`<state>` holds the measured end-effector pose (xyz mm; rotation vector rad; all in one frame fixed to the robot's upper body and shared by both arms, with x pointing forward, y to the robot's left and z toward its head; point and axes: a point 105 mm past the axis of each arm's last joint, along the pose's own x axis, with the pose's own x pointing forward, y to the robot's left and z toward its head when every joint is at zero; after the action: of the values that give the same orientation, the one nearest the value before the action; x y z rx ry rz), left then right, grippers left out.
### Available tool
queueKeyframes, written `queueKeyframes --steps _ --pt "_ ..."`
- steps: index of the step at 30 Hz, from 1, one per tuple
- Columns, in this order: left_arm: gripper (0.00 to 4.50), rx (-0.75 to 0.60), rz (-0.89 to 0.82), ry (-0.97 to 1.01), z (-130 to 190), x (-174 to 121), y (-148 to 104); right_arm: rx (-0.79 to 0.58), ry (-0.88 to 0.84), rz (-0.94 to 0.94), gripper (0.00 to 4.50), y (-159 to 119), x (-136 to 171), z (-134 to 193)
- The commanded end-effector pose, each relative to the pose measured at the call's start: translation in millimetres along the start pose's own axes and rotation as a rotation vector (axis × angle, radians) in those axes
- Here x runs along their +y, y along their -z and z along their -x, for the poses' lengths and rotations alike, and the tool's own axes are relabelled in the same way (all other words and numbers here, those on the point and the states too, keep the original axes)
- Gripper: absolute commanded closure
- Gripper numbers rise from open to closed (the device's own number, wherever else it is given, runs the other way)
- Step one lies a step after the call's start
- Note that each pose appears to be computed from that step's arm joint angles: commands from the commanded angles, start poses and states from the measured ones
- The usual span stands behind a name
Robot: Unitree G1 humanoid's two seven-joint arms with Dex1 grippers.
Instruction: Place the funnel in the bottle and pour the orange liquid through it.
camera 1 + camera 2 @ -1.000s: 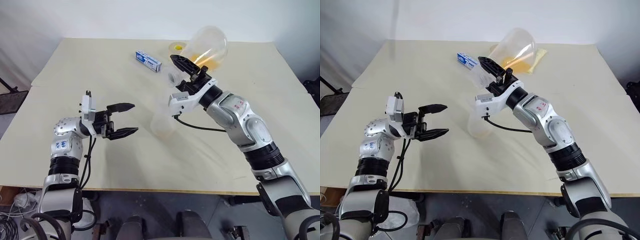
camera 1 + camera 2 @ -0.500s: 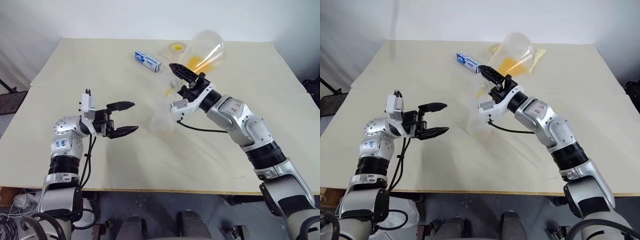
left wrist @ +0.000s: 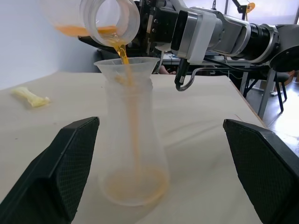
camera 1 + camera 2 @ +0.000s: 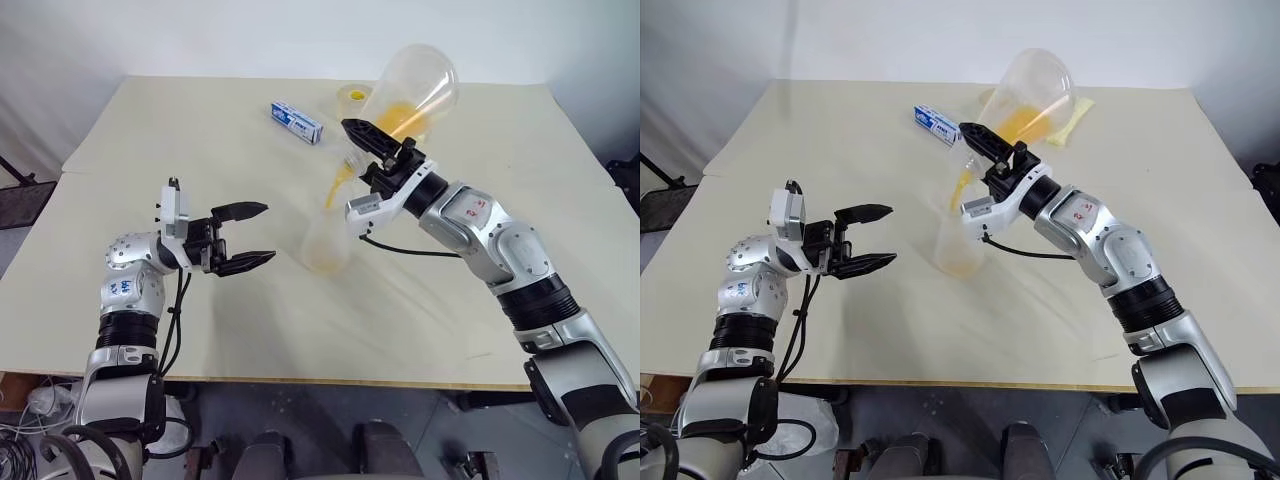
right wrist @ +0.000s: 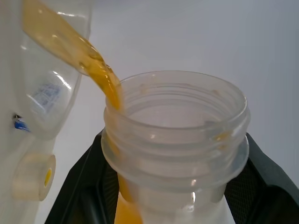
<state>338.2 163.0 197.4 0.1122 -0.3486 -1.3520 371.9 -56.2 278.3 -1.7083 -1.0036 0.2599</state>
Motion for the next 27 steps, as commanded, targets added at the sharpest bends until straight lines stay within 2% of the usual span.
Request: queueKeyframes --steps 1,9,27 --pt "0.00 -0.064 -0.061 -0.026 4.0 5.4 -19.4 -0.016 0.069 0.043 2.04 2.4 -21.8 -2.8" --pt "0.00 -0.126 -0.056 -0.049 4.5 5.0 -24.6 -0.030 0.067 0.053 2.04 1.8 -21.8 -3.8" --pt "0.00 -0.119 -0.045 -0.047 4.9 2.8 -24.9 -0.063 0.060 0.093 2.04 5.0 -20.6 -6.5"
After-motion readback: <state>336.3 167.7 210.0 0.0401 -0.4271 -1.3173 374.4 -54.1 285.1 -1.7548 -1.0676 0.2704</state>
